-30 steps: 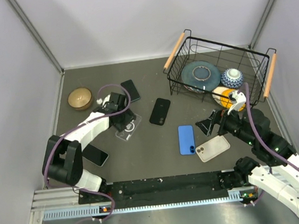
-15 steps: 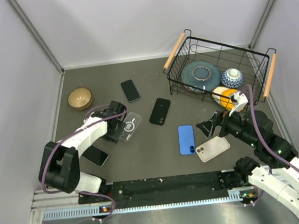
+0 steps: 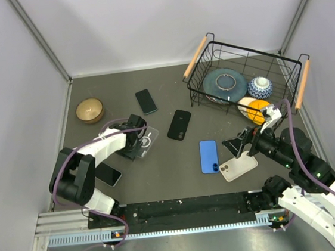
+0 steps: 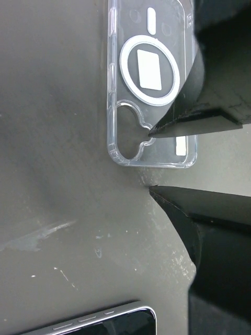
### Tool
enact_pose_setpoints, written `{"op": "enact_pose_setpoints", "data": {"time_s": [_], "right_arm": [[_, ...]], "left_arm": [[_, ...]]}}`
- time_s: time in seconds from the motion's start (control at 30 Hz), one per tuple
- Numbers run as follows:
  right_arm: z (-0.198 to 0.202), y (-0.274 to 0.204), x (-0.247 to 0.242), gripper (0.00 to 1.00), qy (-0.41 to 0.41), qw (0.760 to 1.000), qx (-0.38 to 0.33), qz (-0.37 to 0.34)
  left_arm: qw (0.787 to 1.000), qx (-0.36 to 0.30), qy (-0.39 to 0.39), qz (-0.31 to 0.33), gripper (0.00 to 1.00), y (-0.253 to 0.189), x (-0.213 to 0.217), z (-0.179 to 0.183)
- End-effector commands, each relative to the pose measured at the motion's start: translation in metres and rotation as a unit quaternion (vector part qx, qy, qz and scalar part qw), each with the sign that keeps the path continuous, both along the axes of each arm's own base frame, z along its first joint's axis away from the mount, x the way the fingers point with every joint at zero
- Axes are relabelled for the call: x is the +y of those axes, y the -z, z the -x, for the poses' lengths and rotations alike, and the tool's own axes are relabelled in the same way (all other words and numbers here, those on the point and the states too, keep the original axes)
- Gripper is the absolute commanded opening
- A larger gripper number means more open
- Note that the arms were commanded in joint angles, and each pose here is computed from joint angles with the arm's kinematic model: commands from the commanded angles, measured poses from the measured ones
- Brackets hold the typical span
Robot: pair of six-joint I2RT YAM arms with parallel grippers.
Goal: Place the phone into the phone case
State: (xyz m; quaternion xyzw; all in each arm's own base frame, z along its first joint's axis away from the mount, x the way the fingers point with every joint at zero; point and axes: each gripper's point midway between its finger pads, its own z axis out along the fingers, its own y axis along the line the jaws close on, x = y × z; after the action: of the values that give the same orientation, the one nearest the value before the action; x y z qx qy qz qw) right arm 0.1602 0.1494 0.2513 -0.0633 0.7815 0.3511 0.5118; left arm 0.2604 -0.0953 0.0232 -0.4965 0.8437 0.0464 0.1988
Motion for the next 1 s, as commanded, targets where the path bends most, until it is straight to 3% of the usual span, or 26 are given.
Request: {"op": "enact_pose_setpoints", "data": {"time_s": [0.0,0.1,0.13,0.3,0.4,0.5,0.53,0.63,0.73,0.8,0.87,0.9,0.97], "right_arm": [[0.002,-0.023,0.0,0.99,-0.006,0.999,-0.034,-0.01],[0.003,-0.023,0.001,0.99,-0.012,0.999,-0.034,-0.008],[0.003,-0.023,0.002,0.99,-0.013,0.999,-0.035,-0.008],[0.0,-0.021,0.0,0.99,-0.005,0.999,-0.037,-0.002],[-0.005,-0.019,0.0,0.99,0.002,0.999,-0.037,-0.004],[-0.006,-0.02,0.004,0.99,-0.002,0.999,-0.038,-0.016],[-0.007,-0.019,0.006,0.99,-0.004,0.999,-0.037,-0.016],[-0.005,-0.023,0.005,0.99,-0.006,0.999,-0.041,-0.02],[-0.001,-0.028,0.004,0.99,-0.01,0.999,-0.049,-0.022],[0.0,-0.03,0.002,0.99,-0.01,0.998,-0.058,-0.021],[0.002,-0.033,0.001,0.99,-0.011,0.998,-0.066,-0.022],[0.003,-0.034,0.0,0.99,-0.012,0.997,-0.067,-0.023],[0.005,-0.034,0.001,0.99,-0.015,0.997,-0.071,-0.025]], "left_arm": [[1.0,-0.012,0.0,-0.018,0.43,0.001,0.005,-0.004],[0.999,-0.012,0.026,-0.034,0.23,-0.003,0.009,-0.006],[0.998,-0.009,0.044,-0.043,0.01,-0.004,0.011,-0.006],[0.986,-0.021,0.152,-0.065,0.0,-0.026,0.007,-0.02],[0.963,-0.037,0.257,-0.074,0.0,-0.043,-0.002,-0.03],[0.922,-0.074,0.377,-0.057,0.0,-0.055,-0.024,-0.04],[0.894,-0.083,0.44,-0.03,0.0,-0.057,-0.041,-0.039],[0.862,-0.08,0.5,-0.021,0.0,-0.061,-0.053,-0.037],[0.84,-0.057,0.538,-0.042,0.0,-0.062,-0.051,-0.035],[0.841,-0.017,0.535,-0.08,0.0,-0.06,-0.033,-0.031],[0.82,-0.013,0.562,-0.107,0.0,-0.066,-0.029,-0.032],[0.803,-0.018,0.586,-0.107,0.0,-0.07,-0.035,-0.03],[0.748,-0.017,0.649,-0.139,0.0,-0.073,-0.038,-0.026]]}}
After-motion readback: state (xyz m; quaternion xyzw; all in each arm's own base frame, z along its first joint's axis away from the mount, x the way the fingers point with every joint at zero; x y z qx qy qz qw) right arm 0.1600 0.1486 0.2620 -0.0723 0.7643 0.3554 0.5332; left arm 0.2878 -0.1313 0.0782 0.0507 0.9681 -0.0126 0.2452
